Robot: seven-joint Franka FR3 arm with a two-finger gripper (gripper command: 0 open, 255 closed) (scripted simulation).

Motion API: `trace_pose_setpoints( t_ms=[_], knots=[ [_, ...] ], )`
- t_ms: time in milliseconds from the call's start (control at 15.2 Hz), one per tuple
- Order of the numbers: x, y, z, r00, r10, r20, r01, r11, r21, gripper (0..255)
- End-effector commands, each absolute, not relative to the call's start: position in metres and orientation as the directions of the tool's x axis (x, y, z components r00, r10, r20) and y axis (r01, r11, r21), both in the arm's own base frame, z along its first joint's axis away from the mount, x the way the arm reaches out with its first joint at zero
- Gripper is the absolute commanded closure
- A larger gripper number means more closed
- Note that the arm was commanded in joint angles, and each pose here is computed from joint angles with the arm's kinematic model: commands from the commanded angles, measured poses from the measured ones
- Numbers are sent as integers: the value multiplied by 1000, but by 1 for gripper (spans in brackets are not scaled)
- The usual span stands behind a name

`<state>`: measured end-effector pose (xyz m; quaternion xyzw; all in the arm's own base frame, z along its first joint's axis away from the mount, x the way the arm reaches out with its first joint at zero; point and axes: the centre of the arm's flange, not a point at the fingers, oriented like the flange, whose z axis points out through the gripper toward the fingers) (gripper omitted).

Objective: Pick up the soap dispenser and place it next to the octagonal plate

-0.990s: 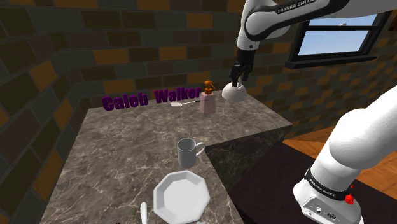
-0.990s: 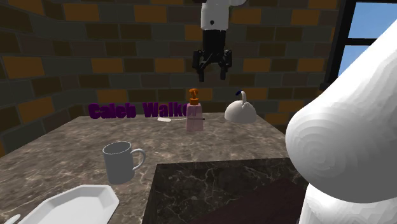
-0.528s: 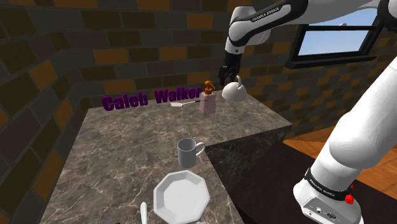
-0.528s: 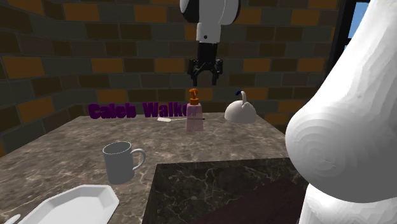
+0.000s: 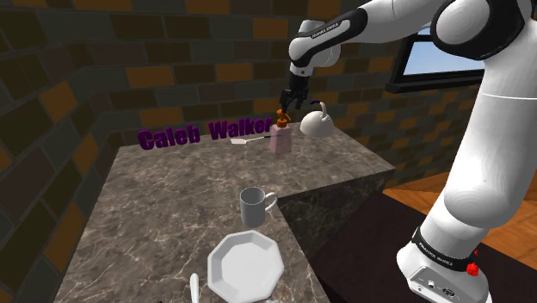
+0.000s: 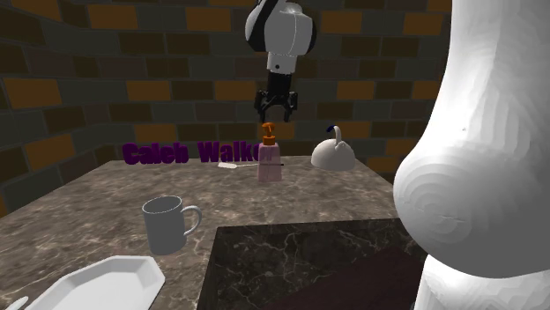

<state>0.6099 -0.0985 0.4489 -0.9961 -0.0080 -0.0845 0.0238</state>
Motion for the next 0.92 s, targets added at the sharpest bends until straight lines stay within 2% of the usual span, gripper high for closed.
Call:
trace_pose_setpoints(
  t_ms=[0,528,858],
  knots=[
    [632,-105,440,983,7,183,17,-998,-57,0],
    [644,-104,400,983,6,186,17,-998,-59,0],
    [644,-104,400,983,6,186,17,-998,-59,0]
  ],
)
